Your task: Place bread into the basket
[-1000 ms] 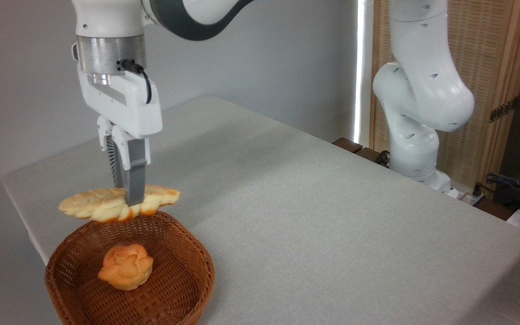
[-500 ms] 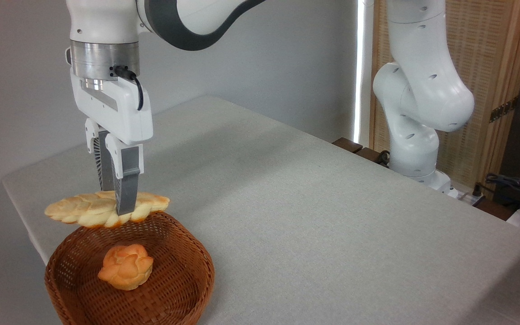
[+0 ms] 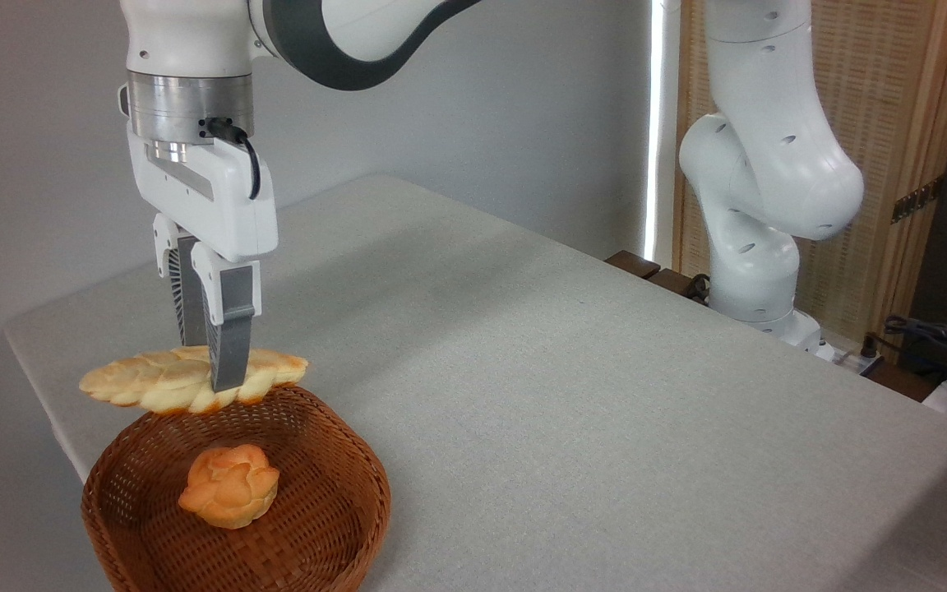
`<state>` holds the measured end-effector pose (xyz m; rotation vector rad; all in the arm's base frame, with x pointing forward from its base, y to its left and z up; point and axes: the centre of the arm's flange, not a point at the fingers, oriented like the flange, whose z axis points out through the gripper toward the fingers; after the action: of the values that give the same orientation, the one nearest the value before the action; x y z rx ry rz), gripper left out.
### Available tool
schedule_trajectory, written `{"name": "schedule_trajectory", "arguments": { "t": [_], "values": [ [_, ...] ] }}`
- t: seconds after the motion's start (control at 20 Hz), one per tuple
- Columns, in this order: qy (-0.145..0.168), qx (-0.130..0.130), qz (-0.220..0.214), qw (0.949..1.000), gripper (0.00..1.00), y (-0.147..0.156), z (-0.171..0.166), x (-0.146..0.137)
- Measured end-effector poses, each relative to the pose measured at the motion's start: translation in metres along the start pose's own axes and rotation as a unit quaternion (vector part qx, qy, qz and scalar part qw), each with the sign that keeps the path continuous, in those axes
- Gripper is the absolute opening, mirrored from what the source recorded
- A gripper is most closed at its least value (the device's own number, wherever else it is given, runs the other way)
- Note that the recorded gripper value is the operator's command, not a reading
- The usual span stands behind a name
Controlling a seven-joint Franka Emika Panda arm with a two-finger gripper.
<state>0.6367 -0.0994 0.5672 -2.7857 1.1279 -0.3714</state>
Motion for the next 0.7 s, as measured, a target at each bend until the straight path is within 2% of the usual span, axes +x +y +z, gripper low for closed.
{"name": "schedule_trajectory", "arguments": {
  "t": [0.7],
  "values": [
    [0.005,0.003,-0.005,1.0,1.0,-0.005,-0.006,-0.0016]
  ]
}}
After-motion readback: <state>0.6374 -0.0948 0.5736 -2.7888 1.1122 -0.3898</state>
